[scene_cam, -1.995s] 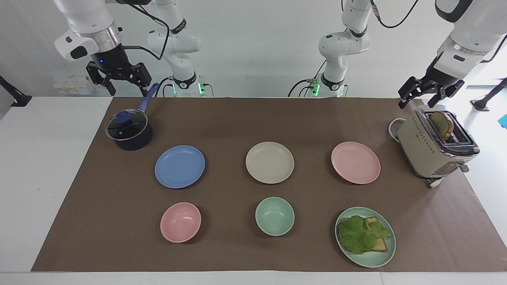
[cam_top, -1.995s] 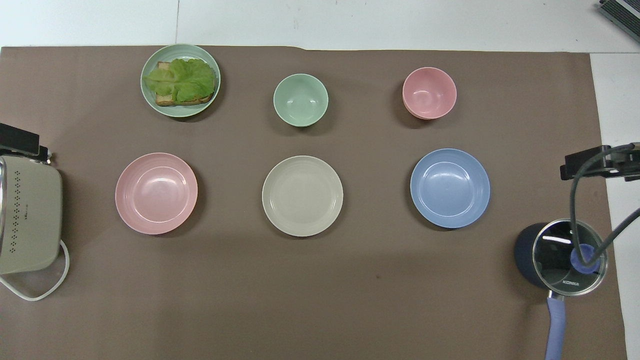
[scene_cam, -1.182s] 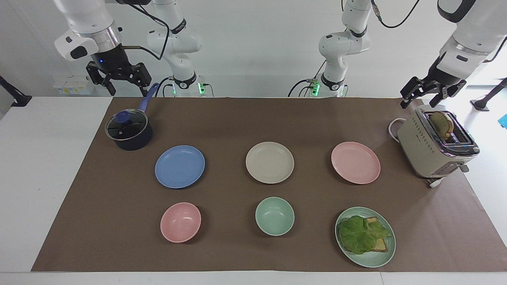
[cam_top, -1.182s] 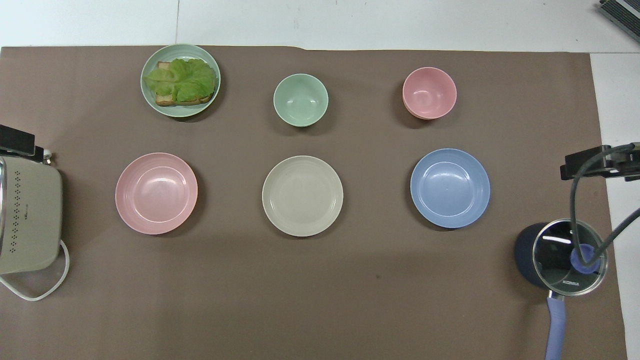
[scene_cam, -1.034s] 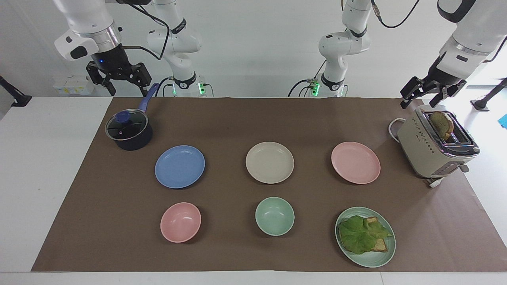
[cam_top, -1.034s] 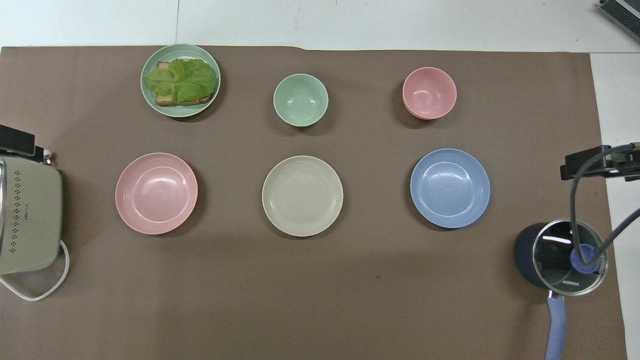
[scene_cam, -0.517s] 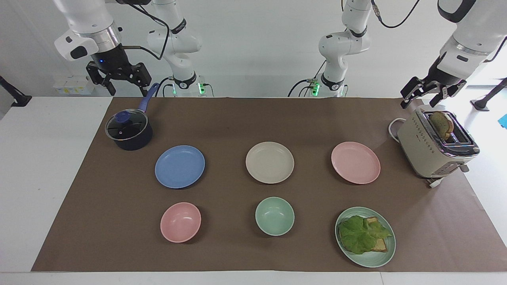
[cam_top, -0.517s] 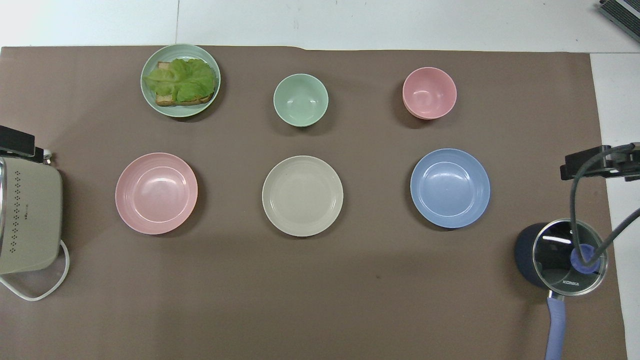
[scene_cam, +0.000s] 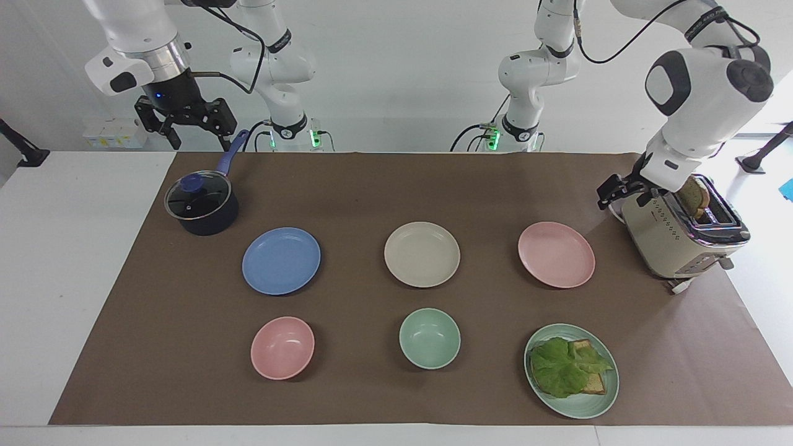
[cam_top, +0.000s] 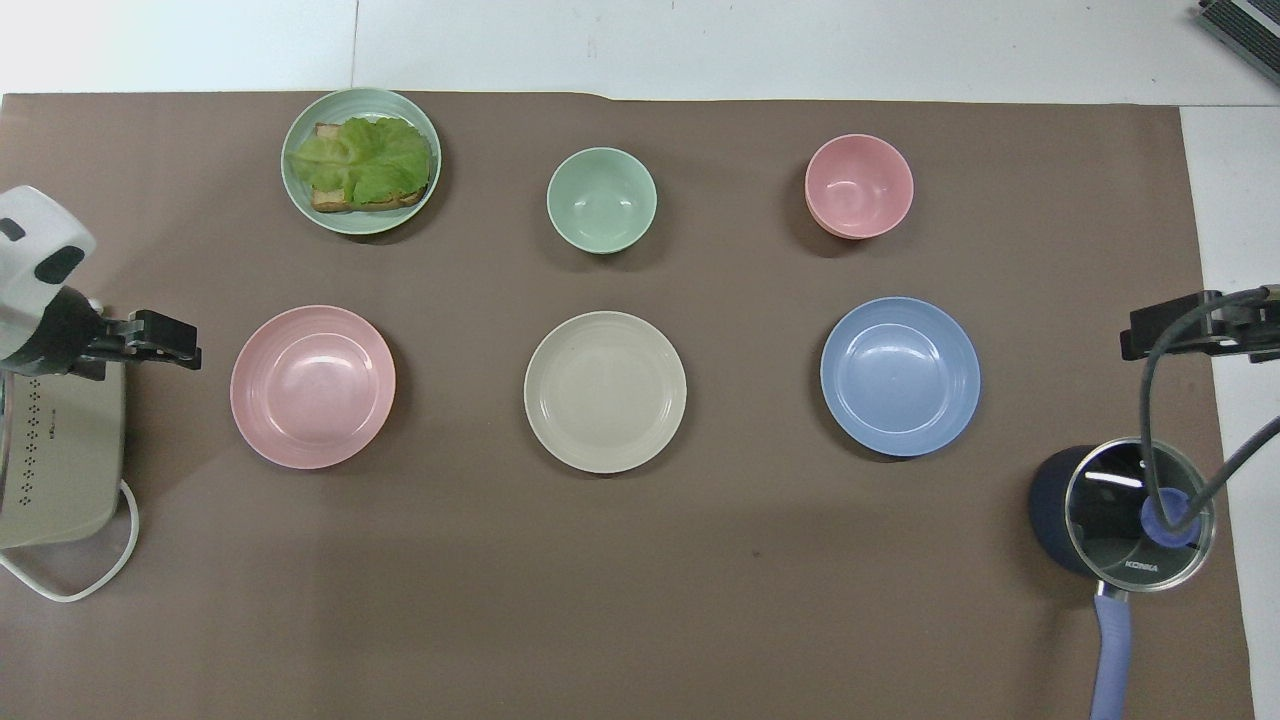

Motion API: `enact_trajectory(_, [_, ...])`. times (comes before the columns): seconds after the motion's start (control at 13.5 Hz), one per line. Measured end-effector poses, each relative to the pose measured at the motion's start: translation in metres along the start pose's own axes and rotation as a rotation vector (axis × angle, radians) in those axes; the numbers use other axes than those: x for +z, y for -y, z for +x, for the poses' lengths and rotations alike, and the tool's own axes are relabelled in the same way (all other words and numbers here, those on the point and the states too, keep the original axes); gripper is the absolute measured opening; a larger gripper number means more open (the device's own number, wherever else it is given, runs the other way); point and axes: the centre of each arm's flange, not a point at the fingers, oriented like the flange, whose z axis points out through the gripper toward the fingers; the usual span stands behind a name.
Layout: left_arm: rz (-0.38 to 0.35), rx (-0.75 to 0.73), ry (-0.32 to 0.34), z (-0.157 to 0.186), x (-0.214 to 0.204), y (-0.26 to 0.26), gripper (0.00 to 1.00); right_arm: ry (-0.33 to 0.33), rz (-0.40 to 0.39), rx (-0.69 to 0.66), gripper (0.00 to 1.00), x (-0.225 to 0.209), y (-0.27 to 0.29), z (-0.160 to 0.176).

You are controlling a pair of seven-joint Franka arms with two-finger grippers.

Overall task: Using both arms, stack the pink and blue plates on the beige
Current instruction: 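Reach the left gripper to the pink plate rim and grasp it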

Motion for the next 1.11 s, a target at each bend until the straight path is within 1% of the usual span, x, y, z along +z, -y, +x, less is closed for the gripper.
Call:
enact_trajectory(0.07, [0.000,-0.006,0.000,-0.001,0.020,0.003,1.00,0.000,0.000,0.000,1.00,0.000,0.000,0.000])
enact_trajectory(0.37, [-0.007,-0.014,0.038,0.001,0.099,0.009,1.00,0.000,0.000,0.000,1.00,0.000,0.000,0.000])
enact_trajectory(0.59, [-0.009,-0.023,0.050,-0.009,0.142,0.013,1.00,0.000,0.000,0.001,1.00,0.000,0.000,0.000])
enact_trajectory(0.89, [-0.009,-0.065,0.068,-0.018,0.156,0.022,1.00,0.000,0.000,0.001,1.00,0.000,0.000,0.000])
enact_trajectory(1.11, [-0.003,-0.219,0.061,-0.020,0.156,0.020,1.00,0.000,0.000,0.001,1.00,0.000,0.000,0.000])
